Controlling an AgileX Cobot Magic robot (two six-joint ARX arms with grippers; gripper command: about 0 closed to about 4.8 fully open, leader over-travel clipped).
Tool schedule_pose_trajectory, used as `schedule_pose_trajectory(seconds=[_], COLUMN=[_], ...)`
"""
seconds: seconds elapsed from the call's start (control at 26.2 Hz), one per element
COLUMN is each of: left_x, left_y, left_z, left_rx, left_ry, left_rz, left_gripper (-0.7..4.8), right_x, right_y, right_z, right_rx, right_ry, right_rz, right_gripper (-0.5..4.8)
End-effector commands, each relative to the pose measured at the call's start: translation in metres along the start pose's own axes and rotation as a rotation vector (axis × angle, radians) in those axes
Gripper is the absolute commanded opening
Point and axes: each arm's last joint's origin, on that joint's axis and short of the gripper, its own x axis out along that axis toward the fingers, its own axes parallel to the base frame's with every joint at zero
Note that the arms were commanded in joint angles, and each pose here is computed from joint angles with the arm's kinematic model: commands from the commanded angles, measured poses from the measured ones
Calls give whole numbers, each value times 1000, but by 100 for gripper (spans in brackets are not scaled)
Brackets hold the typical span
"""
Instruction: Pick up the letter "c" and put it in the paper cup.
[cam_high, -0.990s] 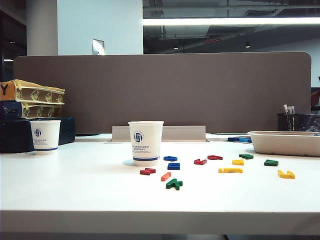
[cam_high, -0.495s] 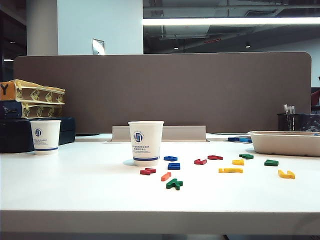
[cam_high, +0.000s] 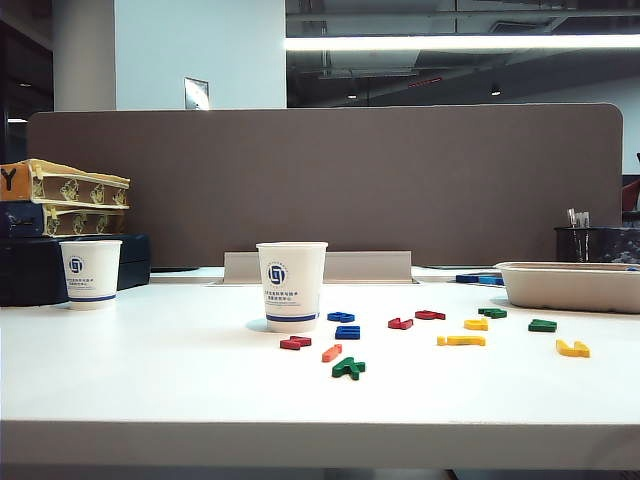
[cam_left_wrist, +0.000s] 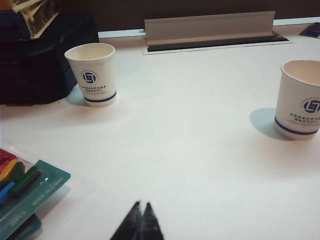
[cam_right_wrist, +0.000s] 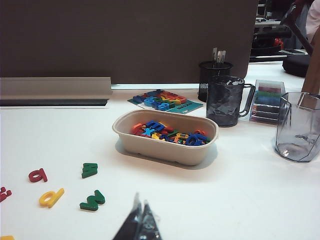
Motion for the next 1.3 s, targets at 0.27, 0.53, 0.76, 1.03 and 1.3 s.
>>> schedule_pose_trajectory(seconds=[0.27, 0.53, 0.76, 1.03, 1.3], left_x=[0, -4, -6, -9, -13], left_y=[0, 1, 2, 6, 8], left_z=[2, 6, 8, 7, 6], left_rx=[-7, -18, -25, -27, -25], left_ry=[-16, -59, -84, -87, -90], left_rz=[-4, 11, 13, -14, -12], left_gripper=[-6, -6, -6, -6, -6], right_x=[0, 0, 0, 0, 0], right_y=[0, 0, 0, 0, 0], right_z=[3, 3, 3, 3, 3], right_rx=[3, 3, 3, 3, 3], right_ry=[-21, -21, -20, -20, -20], right_rz=[0, 0, 0, 0, 0], right_gripper=[-1, -1, -1, -1, -1])
